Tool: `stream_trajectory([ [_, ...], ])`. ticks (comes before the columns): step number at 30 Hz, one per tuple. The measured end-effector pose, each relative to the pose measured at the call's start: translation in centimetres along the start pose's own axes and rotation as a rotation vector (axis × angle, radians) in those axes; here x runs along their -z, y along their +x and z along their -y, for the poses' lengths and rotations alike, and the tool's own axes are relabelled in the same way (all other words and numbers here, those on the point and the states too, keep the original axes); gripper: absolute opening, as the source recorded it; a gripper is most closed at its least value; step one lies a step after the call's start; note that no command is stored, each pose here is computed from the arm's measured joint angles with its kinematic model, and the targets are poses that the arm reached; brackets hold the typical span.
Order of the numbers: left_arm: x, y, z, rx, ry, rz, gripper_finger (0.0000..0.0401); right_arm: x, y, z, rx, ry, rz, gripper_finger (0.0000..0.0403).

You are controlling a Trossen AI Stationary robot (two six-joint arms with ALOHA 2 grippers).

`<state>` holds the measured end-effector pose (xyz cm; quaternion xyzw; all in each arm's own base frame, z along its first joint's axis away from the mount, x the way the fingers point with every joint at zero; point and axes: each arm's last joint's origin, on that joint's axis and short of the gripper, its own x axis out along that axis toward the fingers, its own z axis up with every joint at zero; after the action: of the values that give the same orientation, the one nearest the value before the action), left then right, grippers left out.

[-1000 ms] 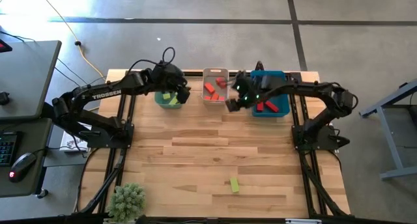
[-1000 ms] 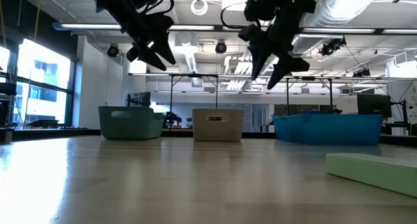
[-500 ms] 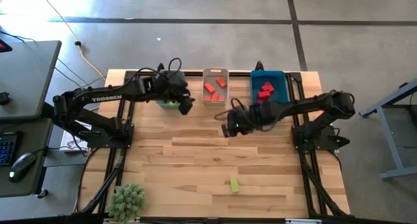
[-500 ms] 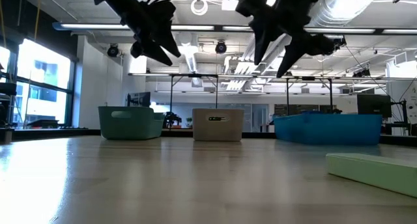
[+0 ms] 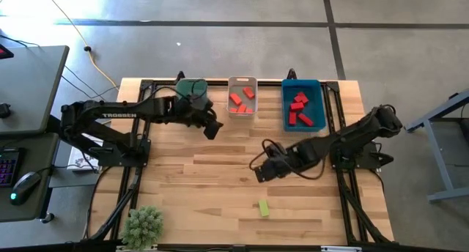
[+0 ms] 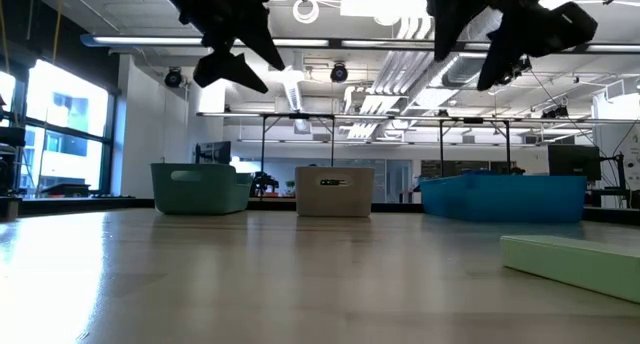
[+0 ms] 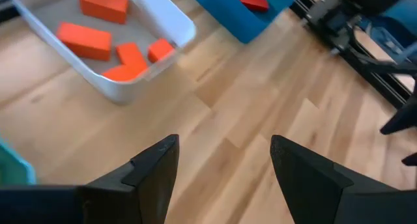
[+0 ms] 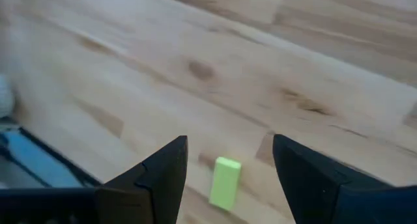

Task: Sort & place blocks by color
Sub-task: Put the green block into the green bin

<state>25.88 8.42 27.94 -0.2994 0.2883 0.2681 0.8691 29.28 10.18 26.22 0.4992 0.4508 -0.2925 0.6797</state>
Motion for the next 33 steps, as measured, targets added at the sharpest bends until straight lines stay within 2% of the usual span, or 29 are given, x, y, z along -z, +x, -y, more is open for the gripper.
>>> stream_trajectory([
  [7,1.3,-0.2,2.0,0.056,-0.004,-0.034,0.0232,2.7,-0.6,-1.9,-0.211,-0.069,0.095,0.0213],
  [13,2.2,-0.4,3.1,0.09,-0.014,-0.057,0.0232,3.8,-1.3,-3.5,-0.386,-0.15,0.143,0.0213],
  [21,2.8,-0.6,3.9,0.113,-0.038,-0.075,0.0232,4.2,-4.3,-5.6,-0.493,-0.252,0.201,0.0213],
  [28,3.2,-0.7,3.9,0.095,-0.077,-0.101,0.0232,4.1,-5.0,-5.3,-0.407,-0.244,0.2,0.0213],
  [33,3.9,-0.7,3.2,0.022,-0.104,-0.176,0.0232,4.7,-3.7,-4.6,-0.298,-0.208,0.137,0.0213],
])
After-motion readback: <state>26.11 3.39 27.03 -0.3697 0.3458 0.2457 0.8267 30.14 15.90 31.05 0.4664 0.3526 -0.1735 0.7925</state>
